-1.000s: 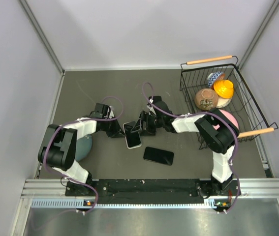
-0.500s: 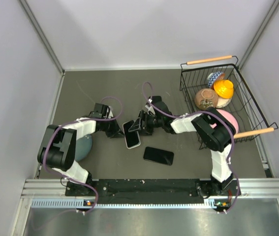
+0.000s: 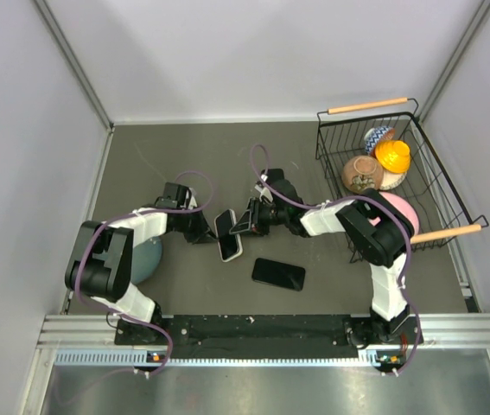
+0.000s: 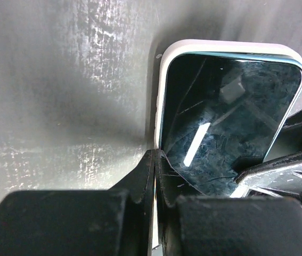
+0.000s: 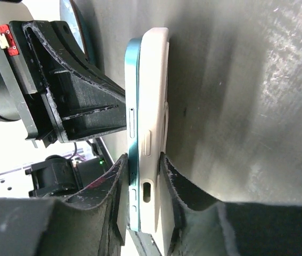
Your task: Put the phone into the phone case
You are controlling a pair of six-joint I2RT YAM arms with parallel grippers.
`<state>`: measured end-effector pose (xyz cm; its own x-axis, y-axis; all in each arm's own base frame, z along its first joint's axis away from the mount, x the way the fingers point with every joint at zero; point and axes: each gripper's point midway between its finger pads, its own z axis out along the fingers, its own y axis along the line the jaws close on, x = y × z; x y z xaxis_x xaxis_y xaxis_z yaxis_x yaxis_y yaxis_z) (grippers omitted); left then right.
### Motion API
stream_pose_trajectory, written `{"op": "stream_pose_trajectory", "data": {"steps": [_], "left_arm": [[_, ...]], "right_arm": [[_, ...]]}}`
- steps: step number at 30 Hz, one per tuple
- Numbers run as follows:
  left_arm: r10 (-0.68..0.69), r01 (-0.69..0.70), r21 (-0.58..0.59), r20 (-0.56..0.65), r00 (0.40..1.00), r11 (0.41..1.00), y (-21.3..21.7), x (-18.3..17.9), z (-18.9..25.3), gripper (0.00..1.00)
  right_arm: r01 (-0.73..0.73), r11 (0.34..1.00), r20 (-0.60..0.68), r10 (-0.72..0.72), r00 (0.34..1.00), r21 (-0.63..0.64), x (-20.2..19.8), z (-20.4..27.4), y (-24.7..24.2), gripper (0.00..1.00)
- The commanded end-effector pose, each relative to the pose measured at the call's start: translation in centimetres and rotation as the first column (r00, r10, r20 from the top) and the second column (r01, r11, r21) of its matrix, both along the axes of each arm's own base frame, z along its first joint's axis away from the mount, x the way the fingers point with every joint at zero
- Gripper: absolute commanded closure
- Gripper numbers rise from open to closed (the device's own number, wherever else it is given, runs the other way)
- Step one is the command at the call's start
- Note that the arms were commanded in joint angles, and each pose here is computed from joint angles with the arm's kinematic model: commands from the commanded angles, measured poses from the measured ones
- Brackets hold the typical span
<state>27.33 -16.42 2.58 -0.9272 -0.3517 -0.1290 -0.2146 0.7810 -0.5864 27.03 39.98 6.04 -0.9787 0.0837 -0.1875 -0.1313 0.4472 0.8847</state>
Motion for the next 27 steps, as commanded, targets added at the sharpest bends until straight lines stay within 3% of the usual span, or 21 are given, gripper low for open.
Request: {"op": "stream_pose_trajectory", "data": {"steps": [1, 4, 13, 18, 19, 22, 27], "left_arm": [[-0.018, 0.018, -0.004, -0.021, 1.000, 1.000, 0.0, -1.2, -0.2, 0.96], [-0.019, 0.019, -0.008, -0.021, 1.000, 1.000, -0.1, -1.2, -0.1, 0.94], [-0.017, 0.017, -0.017, 0.001, 1.000, 1.000, 0.0, -1.1, 0.7, 0.82], [-0.006, 0.006, -0.018, 0.040, 0.999, 1.000, 0.7, -0.5, 2.4, 0.57], [-0.010, 0.012, -0.021, 0.070, 0.998, 1.000, 0.8, -0.3, 3.4, 0.46], [-0.025, 0.036, -0.063, 0.158, 0.987, 0.997, 0.8, 0.1, 6.2, 0.34], [-0.038, 0.087, -0.153, 0.296, 0.954, 0.984, 0.1, 0.0, 10.9, 0.25]], "right_arm": [[-0.033, 0.999, 0.072, 0.030, 0.997, 0.043, 0.0, 2.2, 0.7, 0.86], [-0.031, 0.999, 0.079, 0.030, 0.996, 0.021, 0.2, 2.1, 0.5, 0.99], [-0.031, 0.998, 0.100, 0.037, 0.994, -0.056, 0.3, 1.8, 0.0, 1.00], [-0.016, 0.999, 0.148, 0.023, 0.989, -0.052, 0.9, 3.6, -0.5, 1.00], [-0.010, 0.999, 0.156, 0.018, 0.988, -0.050, 1.0, 4.0, -0.7, 1.00], [0.009, 1.000, 0.193, -0.005, 0.981, -0.019, 1.6, 6.3, -1.4, 1.00], [0.019, 0.997, 0.262, -0.039, 0.964, 0.078, 1.6, 11.0, -2.8, 1.00]]}}
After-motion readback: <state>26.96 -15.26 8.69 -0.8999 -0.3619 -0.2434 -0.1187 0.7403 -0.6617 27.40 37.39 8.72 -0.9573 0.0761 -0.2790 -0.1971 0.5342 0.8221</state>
